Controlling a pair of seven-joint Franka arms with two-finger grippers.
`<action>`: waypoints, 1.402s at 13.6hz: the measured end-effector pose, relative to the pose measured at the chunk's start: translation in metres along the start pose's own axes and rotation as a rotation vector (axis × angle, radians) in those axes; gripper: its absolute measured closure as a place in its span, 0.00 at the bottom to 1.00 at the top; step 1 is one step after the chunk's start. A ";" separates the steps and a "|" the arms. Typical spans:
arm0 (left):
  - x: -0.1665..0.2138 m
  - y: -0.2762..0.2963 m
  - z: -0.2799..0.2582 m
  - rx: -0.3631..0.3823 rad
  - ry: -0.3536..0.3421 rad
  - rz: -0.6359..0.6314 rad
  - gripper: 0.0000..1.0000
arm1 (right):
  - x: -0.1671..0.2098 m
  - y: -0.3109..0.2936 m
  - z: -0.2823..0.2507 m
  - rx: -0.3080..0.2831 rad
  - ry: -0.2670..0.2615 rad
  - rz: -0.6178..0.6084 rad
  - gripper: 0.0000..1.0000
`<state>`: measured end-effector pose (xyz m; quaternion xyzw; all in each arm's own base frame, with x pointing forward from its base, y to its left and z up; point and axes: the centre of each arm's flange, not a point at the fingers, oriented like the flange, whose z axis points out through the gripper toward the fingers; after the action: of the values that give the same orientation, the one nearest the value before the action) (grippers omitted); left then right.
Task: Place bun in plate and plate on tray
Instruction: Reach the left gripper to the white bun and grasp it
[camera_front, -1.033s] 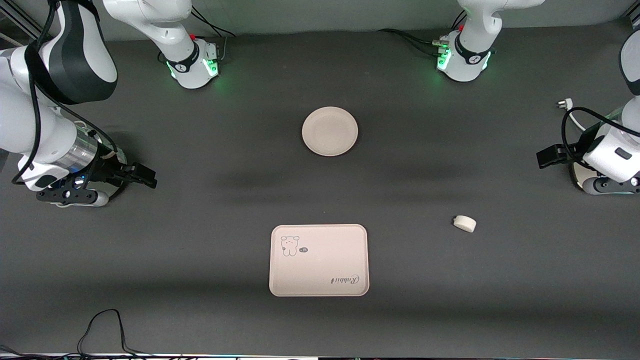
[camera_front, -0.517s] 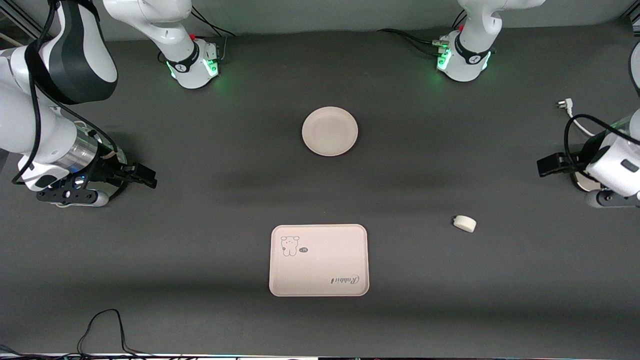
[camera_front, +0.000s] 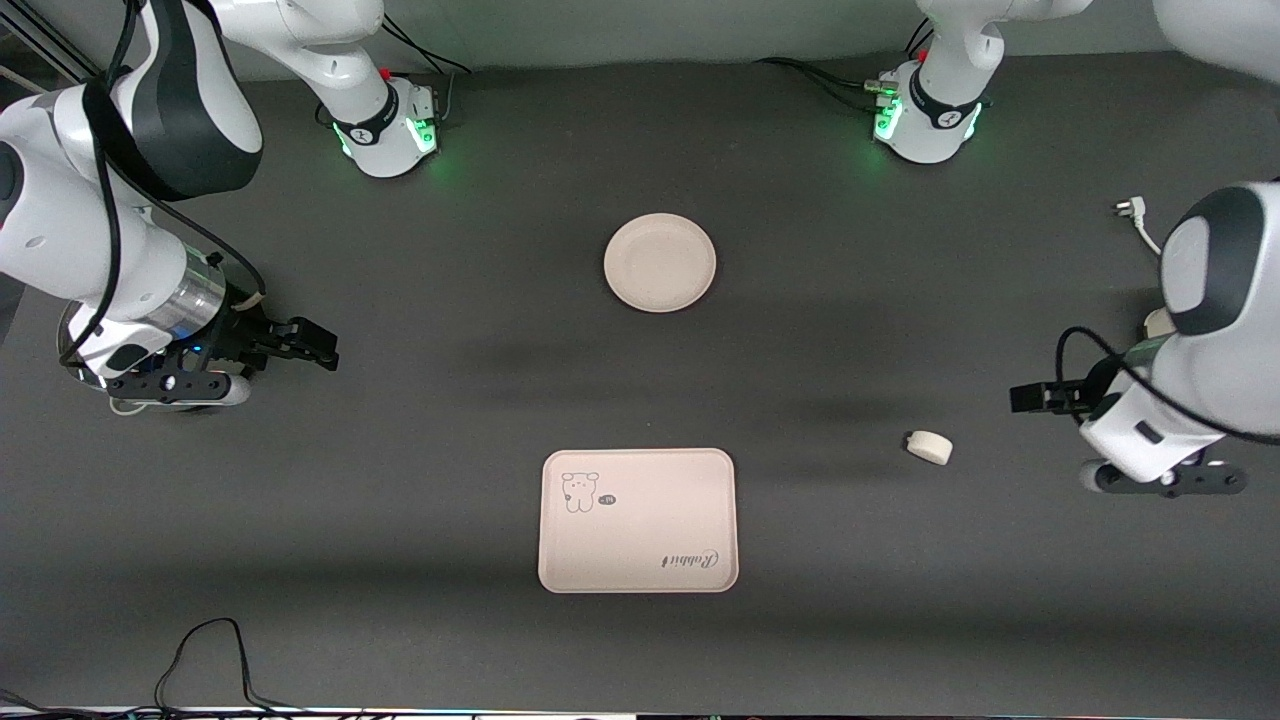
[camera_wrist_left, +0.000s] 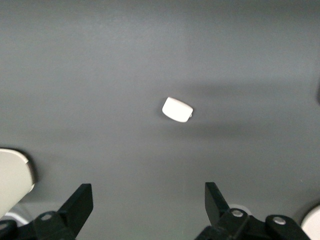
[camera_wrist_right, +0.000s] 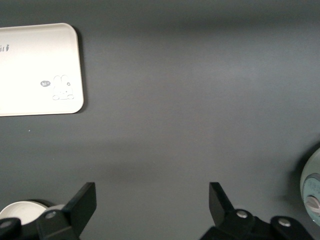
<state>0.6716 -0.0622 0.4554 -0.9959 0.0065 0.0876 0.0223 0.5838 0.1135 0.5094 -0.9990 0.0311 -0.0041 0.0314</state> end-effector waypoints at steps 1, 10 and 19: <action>0.004 0.003 0.023 -0.001 0.005 0.004 0.00 | -0.001 -0.015 0.003 0.007 0.014 0.009 0.00; 0.001 0.030 0.183 -0.078 0.179 0.010 0.00 | -0.035 -0.143 0.108 0.024 -0.010 -0.049 0.00; -0.018 0.034 0.272 -0.083 0.355 0.101 0.01 | -0.050 -0.151 0.135 0.029 0.004 -0.070 0.00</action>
<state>0.6061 -0.0838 0.1896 -0.9942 0.0566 -0.0884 -0.0249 0.5449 0.2750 0.3842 -0.9989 -0.0038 -0.0078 0.0457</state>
